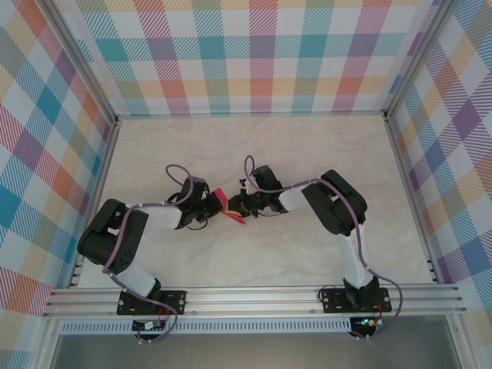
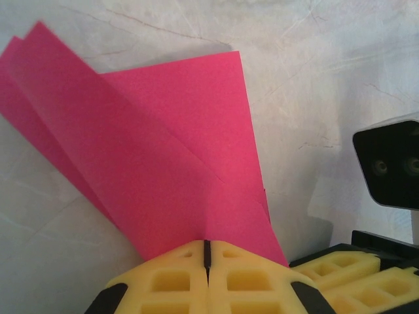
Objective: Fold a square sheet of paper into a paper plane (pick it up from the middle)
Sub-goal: Fold the wing for the fifth time at the center of the table.
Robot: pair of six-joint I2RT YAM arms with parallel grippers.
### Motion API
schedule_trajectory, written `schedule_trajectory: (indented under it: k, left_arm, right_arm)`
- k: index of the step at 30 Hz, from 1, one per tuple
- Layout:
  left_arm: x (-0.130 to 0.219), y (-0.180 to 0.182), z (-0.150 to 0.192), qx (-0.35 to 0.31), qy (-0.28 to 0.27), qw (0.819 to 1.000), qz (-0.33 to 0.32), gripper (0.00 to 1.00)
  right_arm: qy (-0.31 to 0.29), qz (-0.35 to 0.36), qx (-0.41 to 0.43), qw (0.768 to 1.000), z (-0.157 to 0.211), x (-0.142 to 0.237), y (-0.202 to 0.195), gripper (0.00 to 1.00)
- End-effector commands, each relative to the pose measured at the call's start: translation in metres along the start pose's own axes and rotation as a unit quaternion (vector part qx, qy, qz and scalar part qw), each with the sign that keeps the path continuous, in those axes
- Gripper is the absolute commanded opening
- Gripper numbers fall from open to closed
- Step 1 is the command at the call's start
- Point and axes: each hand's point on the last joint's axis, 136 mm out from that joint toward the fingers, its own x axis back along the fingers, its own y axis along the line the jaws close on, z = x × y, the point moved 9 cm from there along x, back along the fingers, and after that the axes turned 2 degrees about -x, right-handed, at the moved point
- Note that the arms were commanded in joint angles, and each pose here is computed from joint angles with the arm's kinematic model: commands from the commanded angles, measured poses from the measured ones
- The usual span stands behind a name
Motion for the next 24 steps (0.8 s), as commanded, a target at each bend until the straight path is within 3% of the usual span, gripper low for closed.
schedule_trajectory:
  k: [1,11,24]
  left_arm:
    - [-0.005,0.013,0.004,0.002,0.010,0.998,-0.055,0.05]
    - [-0.008,0.014,0.005,0.005,0.022,0.998,-0.059,0.05]
    - [-0.010,0.006,0.002,0.001,0.030,0.999,-0.046,0.05]
  right_arm:
    - [-0.006,0.049,-0.016,0.999,0.000,0.009,-0.017,0.16]
    - [0.015,0.054,0.053,0.997,0.009,0.024,0.004,0.26]
    - [0.040,0.069,0.154,0.985,0.008,0.026,0.019,0.30]
